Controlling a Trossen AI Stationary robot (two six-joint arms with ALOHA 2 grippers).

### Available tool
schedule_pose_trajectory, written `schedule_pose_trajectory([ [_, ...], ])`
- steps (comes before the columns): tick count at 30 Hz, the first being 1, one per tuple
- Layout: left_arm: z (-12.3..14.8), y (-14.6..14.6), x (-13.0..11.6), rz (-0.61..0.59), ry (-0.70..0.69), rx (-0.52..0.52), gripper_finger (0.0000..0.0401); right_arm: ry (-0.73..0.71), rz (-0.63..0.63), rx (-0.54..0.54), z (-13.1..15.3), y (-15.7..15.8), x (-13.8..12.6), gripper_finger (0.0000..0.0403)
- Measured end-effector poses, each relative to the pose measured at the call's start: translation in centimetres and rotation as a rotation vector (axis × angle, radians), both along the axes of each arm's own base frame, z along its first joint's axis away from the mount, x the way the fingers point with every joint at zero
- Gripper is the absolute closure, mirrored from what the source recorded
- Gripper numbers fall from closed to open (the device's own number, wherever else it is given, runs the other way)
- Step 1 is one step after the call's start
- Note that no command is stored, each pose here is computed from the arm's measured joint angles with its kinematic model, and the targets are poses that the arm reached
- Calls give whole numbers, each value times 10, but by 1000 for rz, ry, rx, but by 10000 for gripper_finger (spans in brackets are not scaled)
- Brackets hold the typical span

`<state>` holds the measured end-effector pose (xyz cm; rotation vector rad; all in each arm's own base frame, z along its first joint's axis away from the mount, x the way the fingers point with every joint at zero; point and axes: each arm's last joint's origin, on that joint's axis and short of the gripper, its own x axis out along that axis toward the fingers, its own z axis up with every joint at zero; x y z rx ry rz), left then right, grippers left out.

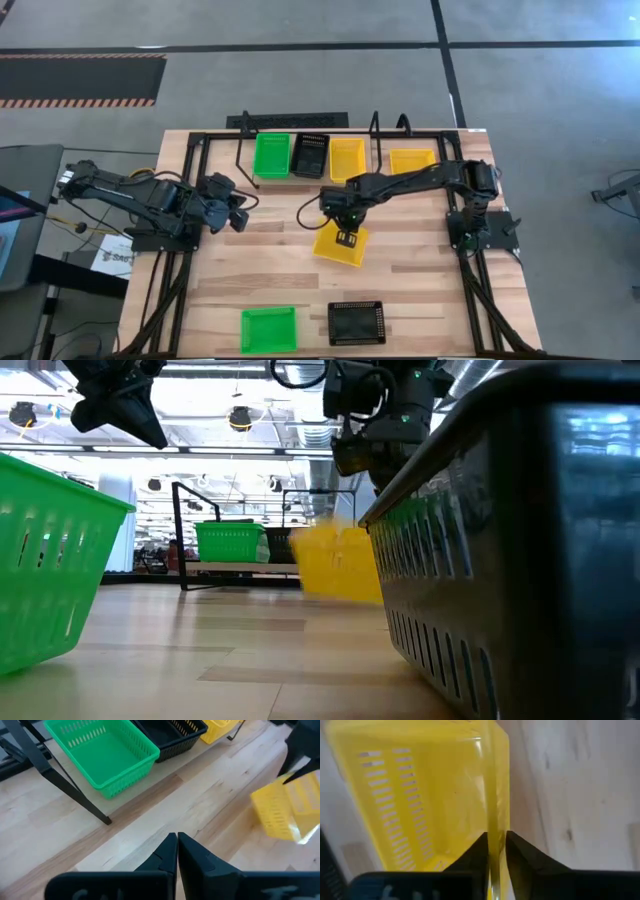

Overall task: Stack baskets on shelf by color
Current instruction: Stack the bottom yellow basket on top of the yellow basket on the shelf

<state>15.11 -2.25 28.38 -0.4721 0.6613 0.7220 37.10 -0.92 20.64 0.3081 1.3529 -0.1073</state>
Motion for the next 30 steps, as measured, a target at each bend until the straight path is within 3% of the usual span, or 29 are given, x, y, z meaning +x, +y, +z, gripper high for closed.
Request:
schedule_pose_trajectory([
  [10, 0, 0, 0, -16, 9, 3, 401, 8, -7, -15, 13, -8, 1, 257],
  [16, 0, 0, 0, -17, 10, 4, 401, 11, -13, -15, 47, -11, 4, 246],
  [20, 0, -1, 1, -31, 5, 1, 401, 121, -22, -80, 70, -15, -7, 249],
  [24, 1, -6, 15, -158, -5, 22, 401, 288, -66, -149, 98, -23, -35, 262],
  [30, -4, -13, 72, -396, -74, 120, 401, 118, -224, -151, 152, -25, -77, 273],
])
